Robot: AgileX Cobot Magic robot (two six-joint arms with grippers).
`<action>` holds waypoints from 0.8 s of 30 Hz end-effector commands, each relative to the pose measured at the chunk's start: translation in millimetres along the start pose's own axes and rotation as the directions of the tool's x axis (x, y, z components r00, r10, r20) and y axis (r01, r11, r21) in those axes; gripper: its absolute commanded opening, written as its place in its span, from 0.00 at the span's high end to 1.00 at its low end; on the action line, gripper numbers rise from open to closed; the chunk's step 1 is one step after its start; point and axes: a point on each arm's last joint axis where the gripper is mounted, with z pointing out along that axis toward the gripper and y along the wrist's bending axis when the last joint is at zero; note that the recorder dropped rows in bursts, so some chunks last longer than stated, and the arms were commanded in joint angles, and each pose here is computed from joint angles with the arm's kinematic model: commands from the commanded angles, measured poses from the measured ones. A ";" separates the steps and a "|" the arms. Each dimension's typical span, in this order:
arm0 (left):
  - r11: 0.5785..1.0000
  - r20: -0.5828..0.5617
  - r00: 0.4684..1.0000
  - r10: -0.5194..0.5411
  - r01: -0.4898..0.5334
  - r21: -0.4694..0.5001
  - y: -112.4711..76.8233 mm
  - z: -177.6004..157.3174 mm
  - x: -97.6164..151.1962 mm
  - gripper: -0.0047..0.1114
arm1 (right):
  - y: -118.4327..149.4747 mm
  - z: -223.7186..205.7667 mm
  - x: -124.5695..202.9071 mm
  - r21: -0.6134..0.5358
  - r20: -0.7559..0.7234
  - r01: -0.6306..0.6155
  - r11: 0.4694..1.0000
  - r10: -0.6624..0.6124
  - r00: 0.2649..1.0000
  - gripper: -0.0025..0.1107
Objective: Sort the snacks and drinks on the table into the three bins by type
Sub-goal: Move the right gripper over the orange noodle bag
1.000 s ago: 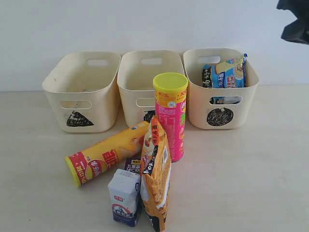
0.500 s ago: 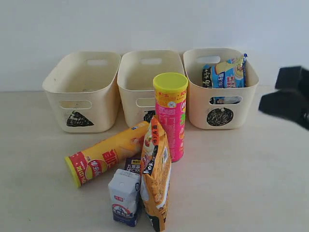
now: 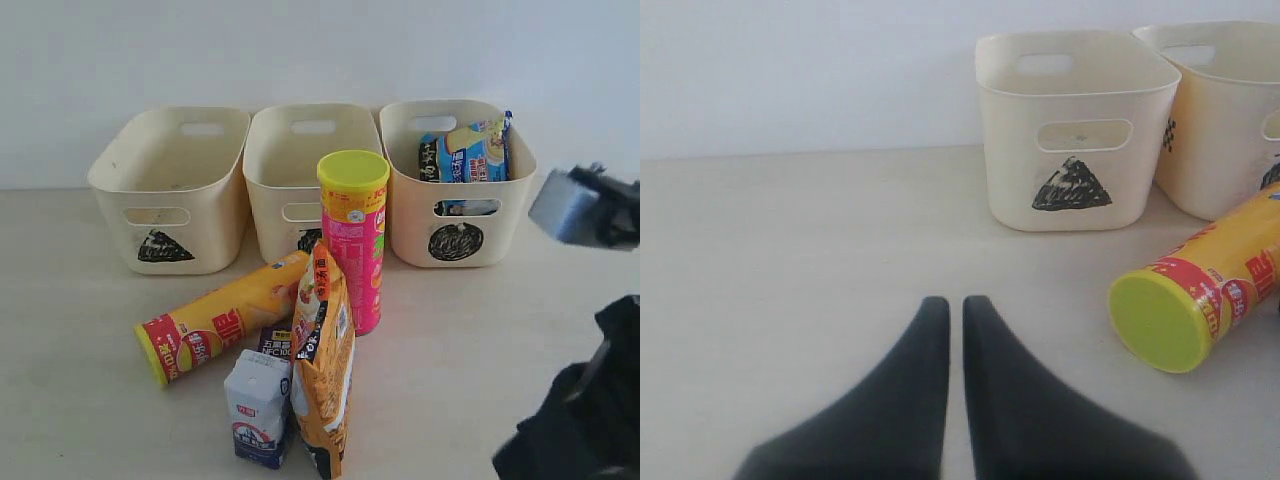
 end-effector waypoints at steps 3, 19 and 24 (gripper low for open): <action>1.000 0.017 1.000 -0.008 0.008 0.008 -0.5 -0.6 -2.1 0.93 | 1.1 5.3 -20.1 0.136 -0.225 -0.003 0.991 0.034 0.974 0.98; 1.000 0.017 1.000 -0.008 0.008 0.008 -0.5 -0.6 -2.1 0.93 | 44.9 43.5 -105.8 0.244 -0.254 0.236 0.941 -0.172 0.952 0.93; 1.000 0.017 1.000 -0.008 0.008 0.008 -0.5 -0.6 -2.1 0.93 | 49.4 51.8 -124.6 0.254 -0.237 0.228 0.940 -0.168 0.957 0.51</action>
